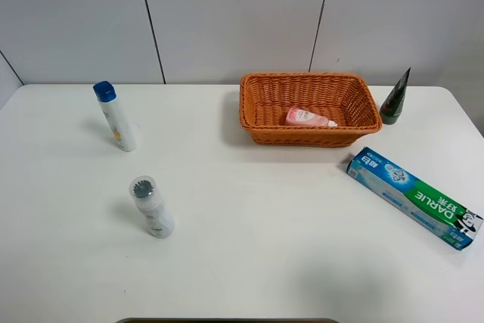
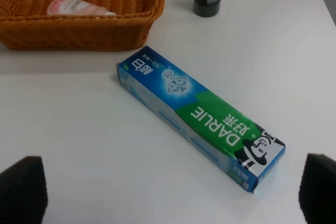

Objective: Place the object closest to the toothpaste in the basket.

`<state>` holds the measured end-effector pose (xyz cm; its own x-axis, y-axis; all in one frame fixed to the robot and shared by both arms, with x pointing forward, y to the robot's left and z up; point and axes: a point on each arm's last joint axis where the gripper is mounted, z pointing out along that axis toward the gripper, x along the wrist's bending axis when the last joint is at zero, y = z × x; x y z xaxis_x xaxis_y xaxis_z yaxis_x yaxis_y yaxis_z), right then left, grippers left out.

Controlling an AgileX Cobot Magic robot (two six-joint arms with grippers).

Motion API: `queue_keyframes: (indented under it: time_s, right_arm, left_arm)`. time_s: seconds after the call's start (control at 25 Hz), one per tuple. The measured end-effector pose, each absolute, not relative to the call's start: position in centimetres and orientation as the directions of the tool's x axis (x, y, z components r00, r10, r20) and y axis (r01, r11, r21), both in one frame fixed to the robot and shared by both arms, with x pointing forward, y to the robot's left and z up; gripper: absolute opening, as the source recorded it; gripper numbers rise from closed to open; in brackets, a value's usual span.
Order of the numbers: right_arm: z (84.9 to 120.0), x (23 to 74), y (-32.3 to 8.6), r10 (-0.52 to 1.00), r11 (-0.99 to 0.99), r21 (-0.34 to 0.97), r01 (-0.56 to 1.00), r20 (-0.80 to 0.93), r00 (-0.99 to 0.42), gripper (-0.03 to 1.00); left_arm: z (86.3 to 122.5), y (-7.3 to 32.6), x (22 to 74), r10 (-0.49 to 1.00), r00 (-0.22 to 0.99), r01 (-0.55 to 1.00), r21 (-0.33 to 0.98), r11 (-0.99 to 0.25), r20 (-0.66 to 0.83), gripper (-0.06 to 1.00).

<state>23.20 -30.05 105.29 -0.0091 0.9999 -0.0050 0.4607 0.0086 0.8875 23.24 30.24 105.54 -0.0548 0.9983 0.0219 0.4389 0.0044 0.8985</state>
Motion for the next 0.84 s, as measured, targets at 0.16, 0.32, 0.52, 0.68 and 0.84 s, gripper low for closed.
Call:
queue_keyframes:
  time_s: [0.16, 0.32, 0.52, 0.68, 0.84]
  right_arm:
    - [105.22, 23.24, -30.05, 1.0, 0.009, 0.887, 0.462, -0.005, -0.009, 0.99]
    - [105.22, 23.24, -30.05, 1.0, 0.009, 0.887, 0.462, -0.005, -0.009, 0.99]
    - [105.22, 23.24, -30.05, 1.0, 0.009, 0.887, 0.462, -0.005, -0.009, 0.99]
    - [105.22, 23.24, -30.05, 1.0, 0.009, 0.887, 0.462, -0.005, -0.009, 0.99]
    - [105.22, 23.24, -30.05, 1.0, 0.009, 0.887, 0.462, -0.005, -0.009, 0.99]
  left_arm:
    - [105.54, 30.24, 23.24, 0.998, -0.055, 0.439, 0.899, 0.004, 0.022, 0.94]
    - [105.54, 30.24, 23.24, 0.998, -0.055, 0.439, 0.899, 0.004, 0.022, 0.94]
    - [105.54, 30.24, 23.24, 0.998, -0.055, 0.439, 0.899, 0.004, 0.022, 0.94]
    - [105.54, 30.24, 23.24, 0.998, -0.055, 0.439, 0.899, 0.004, 0.022, 0.94]
    - [105.54, 30.24, 23.24, 0.998, -0.055, 0.439, 0.899, 0.004, 0.022, 0.94]
